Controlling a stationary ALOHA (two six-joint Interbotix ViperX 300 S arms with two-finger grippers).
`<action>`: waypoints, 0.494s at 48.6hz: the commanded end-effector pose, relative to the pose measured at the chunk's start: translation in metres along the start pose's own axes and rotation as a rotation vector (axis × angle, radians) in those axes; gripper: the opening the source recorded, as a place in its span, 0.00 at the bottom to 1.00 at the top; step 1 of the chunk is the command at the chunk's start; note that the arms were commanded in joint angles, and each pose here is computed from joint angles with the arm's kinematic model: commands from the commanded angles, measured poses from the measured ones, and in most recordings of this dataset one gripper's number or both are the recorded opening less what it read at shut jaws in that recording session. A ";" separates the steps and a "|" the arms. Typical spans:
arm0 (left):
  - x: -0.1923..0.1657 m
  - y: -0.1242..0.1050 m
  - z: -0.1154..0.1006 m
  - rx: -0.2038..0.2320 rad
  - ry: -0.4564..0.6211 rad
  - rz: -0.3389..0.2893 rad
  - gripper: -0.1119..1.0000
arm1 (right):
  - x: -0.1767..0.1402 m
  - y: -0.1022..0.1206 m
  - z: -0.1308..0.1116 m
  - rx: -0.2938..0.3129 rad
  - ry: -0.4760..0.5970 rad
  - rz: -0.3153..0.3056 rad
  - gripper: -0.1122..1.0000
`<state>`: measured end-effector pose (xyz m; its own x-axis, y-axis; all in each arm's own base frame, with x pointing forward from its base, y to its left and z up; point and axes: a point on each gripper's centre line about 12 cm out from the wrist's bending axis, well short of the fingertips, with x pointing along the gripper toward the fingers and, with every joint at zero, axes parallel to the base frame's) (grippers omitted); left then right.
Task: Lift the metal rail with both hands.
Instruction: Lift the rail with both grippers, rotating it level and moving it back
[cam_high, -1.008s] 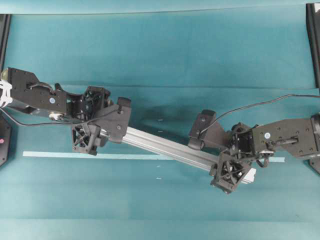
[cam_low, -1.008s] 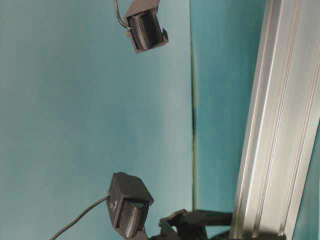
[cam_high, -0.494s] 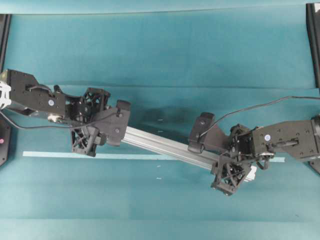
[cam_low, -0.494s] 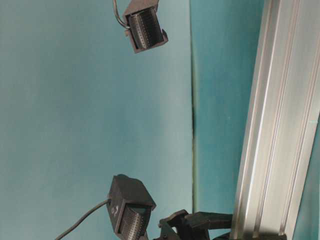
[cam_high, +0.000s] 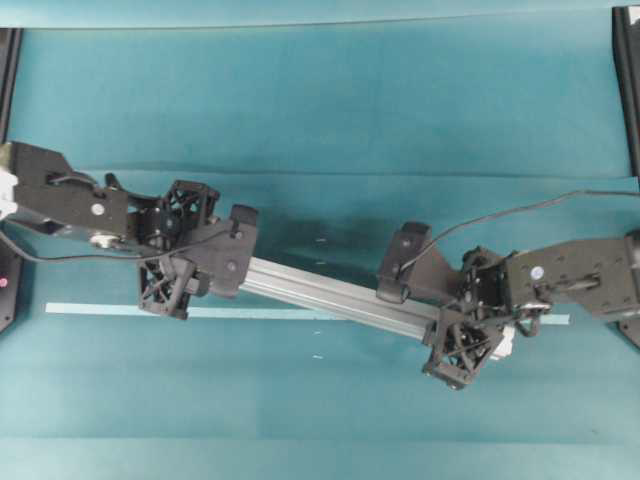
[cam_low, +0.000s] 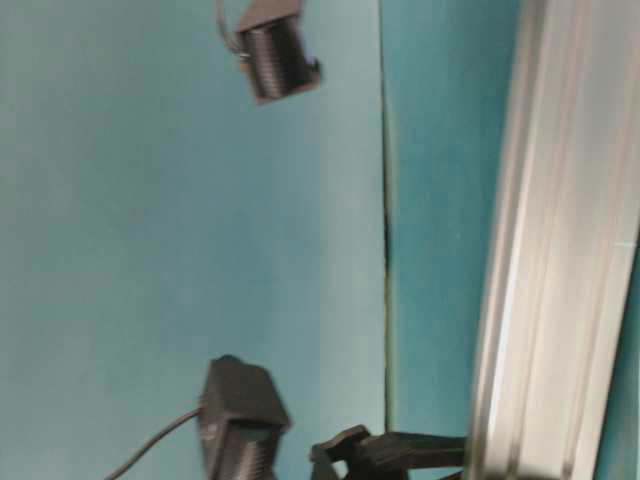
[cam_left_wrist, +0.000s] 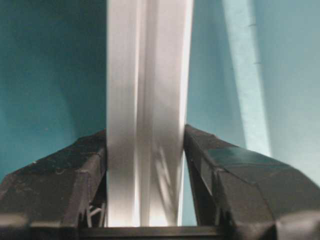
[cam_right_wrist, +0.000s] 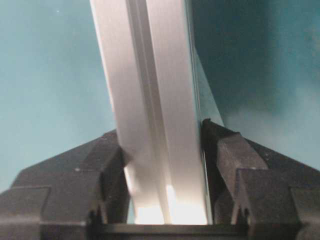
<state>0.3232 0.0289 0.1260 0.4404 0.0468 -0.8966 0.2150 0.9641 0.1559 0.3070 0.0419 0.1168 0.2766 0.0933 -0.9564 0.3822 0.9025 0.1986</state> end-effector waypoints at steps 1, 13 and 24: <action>-0.020 0.004 0.013 -0.001 -0.052 0.018 0.45 | -0.019 0.003 0.010 0.016 -0.027 0.021 0.49; -0.053 0.008 0.025 0.003 -0.038 0.017 0.45 | -0.063 0.002 0.020 0.023 -0.013 0.015 0.49; -0.088 0.014 0.046 0.000 -0.061 0.021 0.45 | -0.115 -0.002 0.033 0.055 -0.034 0.023 0.49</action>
<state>0.3213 0.0292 0.1972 0.4442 0.0515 -0.8945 0.2034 0.9665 0.1566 0.3015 0.0258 0.2065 0.2711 0.1030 -0.9570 0.3979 0.8933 0.2089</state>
